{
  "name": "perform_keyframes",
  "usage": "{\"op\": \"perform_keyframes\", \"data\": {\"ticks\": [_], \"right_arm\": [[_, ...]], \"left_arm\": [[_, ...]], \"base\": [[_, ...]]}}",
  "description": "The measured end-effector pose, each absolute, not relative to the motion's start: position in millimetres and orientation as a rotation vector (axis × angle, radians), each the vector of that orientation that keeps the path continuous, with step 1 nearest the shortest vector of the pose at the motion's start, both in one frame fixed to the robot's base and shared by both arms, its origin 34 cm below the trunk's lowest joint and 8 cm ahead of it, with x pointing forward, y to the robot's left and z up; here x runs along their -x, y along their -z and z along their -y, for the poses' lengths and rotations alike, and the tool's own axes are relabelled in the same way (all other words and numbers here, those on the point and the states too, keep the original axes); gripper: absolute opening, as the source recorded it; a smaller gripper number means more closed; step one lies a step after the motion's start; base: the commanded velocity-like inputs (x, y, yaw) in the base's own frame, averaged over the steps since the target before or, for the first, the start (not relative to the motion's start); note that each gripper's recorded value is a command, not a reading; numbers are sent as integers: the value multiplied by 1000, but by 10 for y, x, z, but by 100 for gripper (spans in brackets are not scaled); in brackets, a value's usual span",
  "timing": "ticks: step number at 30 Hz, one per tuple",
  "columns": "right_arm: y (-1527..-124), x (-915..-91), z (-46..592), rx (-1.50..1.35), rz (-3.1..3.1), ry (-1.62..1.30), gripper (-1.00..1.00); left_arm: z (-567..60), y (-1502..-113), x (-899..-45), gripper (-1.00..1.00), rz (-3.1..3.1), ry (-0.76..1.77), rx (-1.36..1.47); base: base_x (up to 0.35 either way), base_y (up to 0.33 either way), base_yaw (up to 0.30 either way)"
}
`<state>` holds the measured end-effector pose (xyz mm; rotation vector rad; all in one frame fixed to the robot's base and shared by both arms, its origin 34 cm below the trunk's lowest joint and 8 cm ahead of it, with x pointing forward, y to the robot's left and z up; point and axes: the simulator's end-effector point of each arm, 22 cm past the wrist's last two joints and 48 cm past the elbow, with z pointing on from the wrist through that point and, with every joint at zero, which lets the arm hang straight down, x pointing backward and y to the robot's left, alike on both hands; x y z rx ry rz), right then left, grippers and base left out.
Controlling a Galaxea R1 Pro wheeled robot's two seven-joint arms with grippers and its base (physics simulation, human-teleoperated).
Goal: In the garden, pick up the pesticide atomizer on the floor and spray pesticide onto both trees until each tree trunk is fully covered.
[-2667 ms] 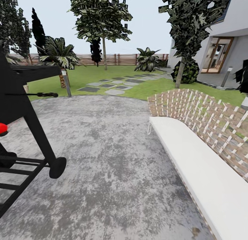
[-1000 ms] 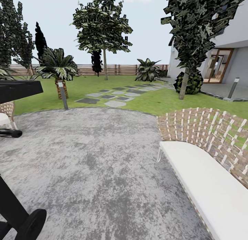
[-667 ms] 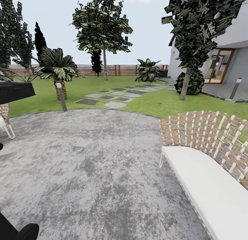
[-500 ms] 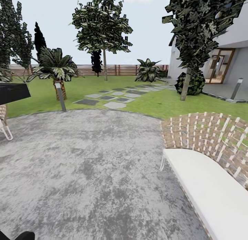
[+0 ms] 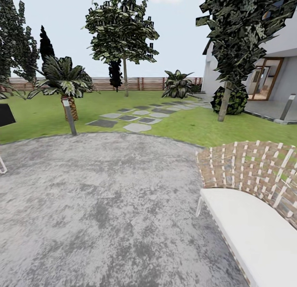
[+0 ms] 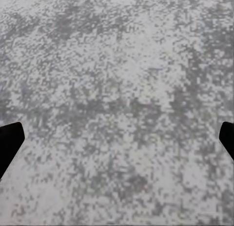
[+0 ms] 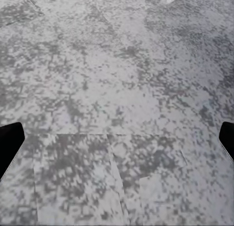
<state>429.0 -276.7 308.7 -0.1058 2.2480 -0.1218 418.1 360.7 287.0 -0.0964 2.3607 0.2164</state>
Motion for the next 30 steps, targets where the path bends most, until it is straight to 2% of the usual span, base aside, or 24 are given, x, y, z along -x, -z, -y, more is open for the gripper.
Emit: {"op": "perform_keyframes", "data": {"ticks": [22, 30], "right_arm": [[-3088, -4290, 2767, 106, -2248, 122, 100], [-3088, -4290, 2766, 106, -2248, 122, 100]], "left_arm": [[-3608, -2870, -4181, 100, -2361, -217, 97], [-3607, -2870, -4182, 100, -2361, -217, 96]], "base": [[339, 0, 1], [339, 0, 196]]}}
